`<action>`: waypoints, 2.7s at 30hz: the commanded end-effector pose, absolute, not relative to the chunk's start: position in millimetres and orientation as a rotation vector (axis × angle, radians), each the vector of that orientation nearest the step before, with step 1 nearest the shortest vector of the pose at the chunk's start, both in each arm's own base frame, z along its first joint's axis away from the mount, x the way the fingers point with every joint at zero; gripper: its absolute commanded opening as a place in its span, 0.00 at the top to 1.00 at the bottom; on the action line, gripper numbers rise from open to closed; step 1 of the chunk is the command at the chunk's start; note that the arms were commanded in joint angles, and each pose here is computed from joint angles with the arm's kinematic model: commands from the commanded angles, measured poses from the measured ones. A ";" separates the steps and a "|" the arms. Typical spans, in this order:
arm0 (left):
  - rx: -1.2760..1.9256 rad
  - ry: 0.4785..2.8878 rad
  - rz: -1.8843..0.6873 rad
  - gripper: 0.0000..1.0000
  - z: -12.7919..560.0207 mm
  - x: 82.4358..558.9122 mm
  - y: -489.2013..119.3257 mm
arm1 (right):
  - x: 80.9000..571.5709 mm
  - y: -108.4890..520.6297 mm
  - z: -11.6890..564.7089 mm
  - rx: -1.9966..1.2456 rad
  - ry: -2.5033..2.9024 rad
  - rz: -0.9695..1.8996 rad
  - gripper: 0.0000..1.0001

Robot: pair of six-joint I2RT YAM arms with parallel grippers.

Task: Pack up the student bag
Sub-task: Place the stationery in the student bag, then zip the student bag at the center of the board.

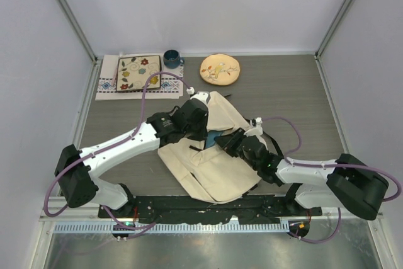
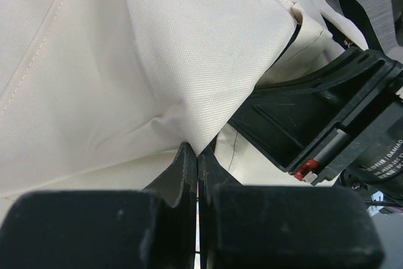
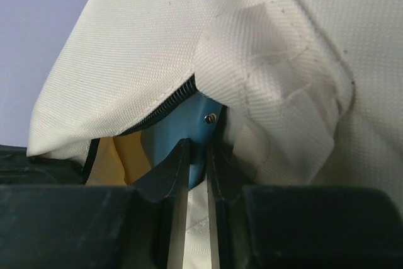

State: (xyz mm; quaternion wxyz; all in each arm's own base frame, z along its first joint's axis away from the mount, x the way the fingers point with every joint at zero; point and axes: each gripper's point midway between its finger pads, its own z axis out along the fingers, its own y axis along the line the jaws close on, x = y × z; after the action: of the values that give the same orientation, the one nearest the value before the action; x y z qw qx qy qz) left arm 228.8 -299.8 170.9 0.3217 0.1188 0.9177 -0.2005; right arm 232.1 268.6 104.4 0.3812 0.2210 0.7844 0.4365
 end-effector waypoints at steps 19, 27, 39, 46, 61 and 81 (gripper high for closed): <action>0.257 2.373 -0.555 1.00 173.9 237.6 -302.7 | 239.0 259.5 124.6 0.450 1.957 1.033 0.47; 0.301 2.399 -0.602 0.93 163.6 234.8 -315.0 | 223.6 207.6 134.7 0.490 1.925 0.899 0.45; 0.510 2.436 -0.860 0.18 169.8 181.2 -325.0 | 217.2 155.2 179.5 0.512 1.836 0.737 0.44; 0.297 2.365 -0.700 0.11 189.4 190.2 -274.8 | 216.0 166.7 177.5 0.444 1.894 0.734 0.44; -0.367 2.303 -0.488 0.00 154.4 182.5 -172.7 | 208.5 191.5 195.3 0.295 1.911 0.840 0.43; -0.561 2.346 -0.636 0.00 103.6 182.1 -201.6 | 190.9 266.0 212.1 -0.176 2.033 0.973 0.43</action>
State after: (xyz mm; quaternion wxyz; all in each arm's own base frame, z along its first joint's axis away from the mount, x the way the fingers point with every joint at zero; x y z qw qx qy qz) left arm 167.5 -185.3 95.2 0.3021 -0.1857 0.9126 -0.2033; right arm 196.3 245.2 186.6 0.4199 -0.0213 0.8346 0.3558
